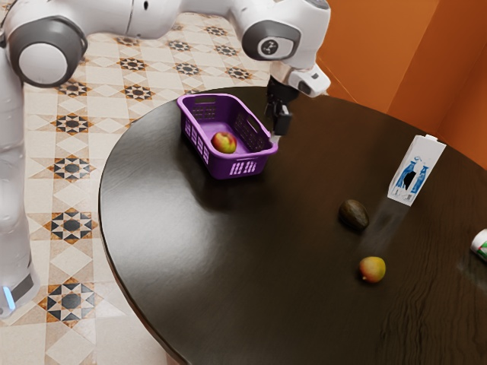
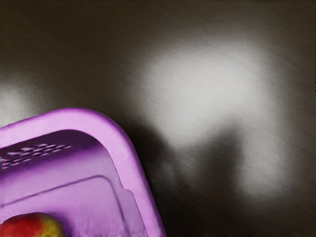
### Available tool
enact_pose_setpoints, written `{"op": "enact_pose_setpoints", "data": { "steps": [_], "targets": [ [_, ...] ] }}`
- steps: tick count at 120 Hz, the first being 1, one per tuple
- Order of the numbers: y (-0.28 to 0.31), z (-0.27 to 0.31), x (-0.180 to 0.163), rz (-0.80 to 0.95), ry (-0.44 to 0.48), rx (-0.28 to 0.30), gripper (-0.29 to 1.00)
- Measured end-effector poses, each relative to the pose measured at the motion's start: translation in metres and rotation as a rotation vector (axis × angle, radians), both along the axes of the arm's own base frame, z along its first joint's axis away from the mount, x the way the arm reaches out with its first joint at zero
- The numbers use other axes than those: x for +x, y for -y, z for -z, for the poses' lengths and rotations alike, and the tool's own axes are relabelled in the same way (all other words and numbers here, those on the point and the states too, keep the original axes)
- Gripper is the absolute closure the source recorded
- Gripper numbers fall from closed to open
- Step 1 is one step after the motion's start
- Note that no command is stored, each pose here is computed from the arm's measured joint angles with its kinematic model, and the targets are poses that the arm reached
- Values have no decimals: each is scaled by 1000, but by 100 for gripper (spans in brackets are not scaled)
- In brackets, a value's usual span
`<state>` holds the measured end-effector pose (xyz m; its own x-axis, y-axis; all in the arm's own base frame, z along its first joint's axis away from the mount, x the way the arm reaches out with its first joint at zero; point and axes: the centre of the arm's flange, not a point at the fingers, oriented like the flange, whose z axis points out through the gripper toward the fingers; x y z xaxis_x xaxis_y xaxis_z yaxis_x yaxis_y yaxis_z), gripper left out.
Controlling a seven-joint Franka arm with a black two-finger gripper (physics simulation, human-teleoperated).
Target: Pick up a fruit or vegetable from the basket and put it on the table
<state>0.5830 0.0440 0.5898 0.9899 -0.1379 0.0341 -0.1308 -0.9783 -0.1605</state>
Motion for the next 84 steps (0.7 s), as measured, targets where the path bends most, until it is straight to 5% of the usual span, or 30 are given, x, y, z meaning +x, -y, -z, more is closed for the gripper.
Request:
{"op": "enact_pose_setpoints", "data": {
  "steps": [18,50,72,84],
  "targets": [
    [26,-32,-12,48,60,30,0],
    [70,-14,-29,117,27,22,0],
    [-62,-24,-52,-125,45,16,0],
    [-71,-19,-55,-143,43,12,0]
  ]
}}
